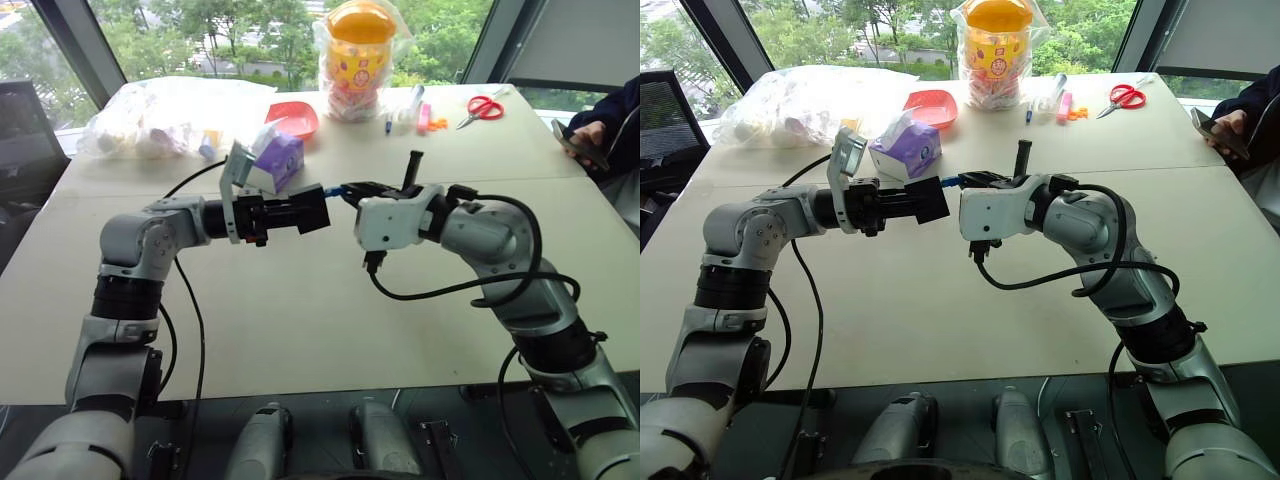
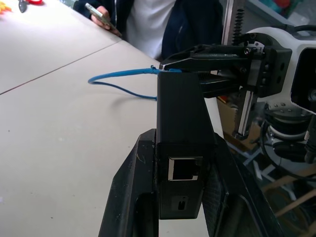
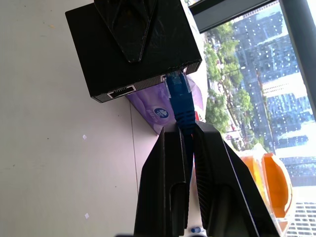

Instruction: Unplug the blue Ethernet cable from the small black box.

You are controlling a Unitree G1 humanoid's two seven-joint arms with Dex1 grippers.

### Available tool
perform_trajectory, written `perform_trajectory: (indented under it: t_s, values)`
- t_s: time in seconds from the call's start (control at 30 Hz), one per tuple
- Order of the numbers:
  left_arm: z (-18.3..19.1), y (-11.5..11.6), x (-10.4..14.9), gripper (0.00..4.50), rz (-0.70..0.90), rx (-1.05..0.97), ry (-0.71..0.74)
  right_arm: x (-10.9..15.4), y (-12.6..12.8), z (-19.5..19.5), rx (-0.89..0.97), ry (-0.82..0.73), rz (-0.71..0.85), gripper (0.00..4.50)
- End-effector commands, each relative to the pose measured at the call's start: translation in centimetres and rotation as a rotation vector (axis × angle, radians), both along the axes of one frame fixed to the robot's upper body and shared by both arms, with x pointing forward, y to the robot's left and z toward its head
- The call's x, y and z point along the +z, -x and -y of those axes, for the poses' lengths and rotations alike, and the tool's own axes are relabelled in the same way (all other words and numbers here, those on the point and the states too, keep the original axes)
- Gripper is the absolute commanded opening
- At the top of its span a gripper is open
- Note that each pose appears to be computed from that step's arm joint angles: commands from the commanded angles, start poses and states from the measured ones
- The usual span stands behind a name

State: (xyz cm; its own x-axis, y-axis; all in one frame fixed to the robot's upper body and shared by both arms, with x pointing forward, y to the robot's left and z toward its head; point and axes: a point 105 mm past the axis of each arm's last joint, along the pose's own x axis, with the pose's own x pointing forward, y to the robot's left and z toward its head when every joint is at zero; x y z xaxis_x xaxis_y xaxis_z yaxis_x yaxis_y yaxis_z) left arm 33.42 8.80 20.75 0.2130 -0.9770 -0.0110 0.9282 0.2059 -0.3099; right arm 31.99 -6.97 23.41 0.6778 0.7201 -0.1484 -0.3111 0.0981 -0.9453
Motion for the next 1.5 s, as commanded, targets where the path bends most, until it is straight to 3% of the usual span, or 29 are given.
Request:
perform_trajectory:
  t_s: [0.03, 0.13, 0.23, 0.3, 0.47, 0.8, 0.9, 1.0, 1.07, 1.5]
  values:
    - [-0.1, 0.3, 1.2, 0.51, 0.043, -0.016, 0.015, 0.7, 0.6, 0.1, 0.013, -0.012, -0.023, 0.00]
    - [-0.2, 0.4, 0.7, 0.51, 0.035, -0.018, -0.017, 1.2, 0.5, 0.2, 0.014, -0.067, -0.078, 0.00]
    - [-0.5, 0.7, 0.6, 0.51, 0.035, -0.041, -0.029, 2.1, 0.2, 0.5, 0.013, -0.166, -0.219, 1.18]
    - [-0.6, 1.2, 0.7, 0.51, 0.041, -0.070, -0.038, 2.2, 0.3, 0.8, 0.020, -0.208, -0.322, 2.19]
    - [-1.0, 2.2, 0.7, 0.51, 0.054, -0.125, -0.067, 2.4, 1.3, 1.5, 0.098, -0.323, -0.758, 4.47]
    - [-0.9, 2.9, 1.5, 0.51, 0.092, -0.164, -0.070, 2.2, 1.7, -1.1, 0.145, -0.436, -1.212, 4.47]
    - [-0.9, 3.0, 1.5, 0.51, 0.092, -0.166, -0.072, 2.2, 0.7, -1.6, 0.106, -0.472, -1.245, 4.47]
    - [-0.9, 3.1, 1.4, 0.51, 0.094, -0.166, -0.075, 1.9, 0.6, -1.6, 0.086, -0.464, -1.255, 3.71]
    - [-0.9, 3.2, 1.3, 0.51, 0.093, -0.165, -0.076, 1.9, 0.7, -1.6, 0.082, -0.461, -1.269, 2.82]
    - [-1.2, 4.0, 0.8, 0.51, 0.092, -0.179, -0.098, 2.2, 1.5, -1.3, 0.098, -0.434, -1.318, 2.82]
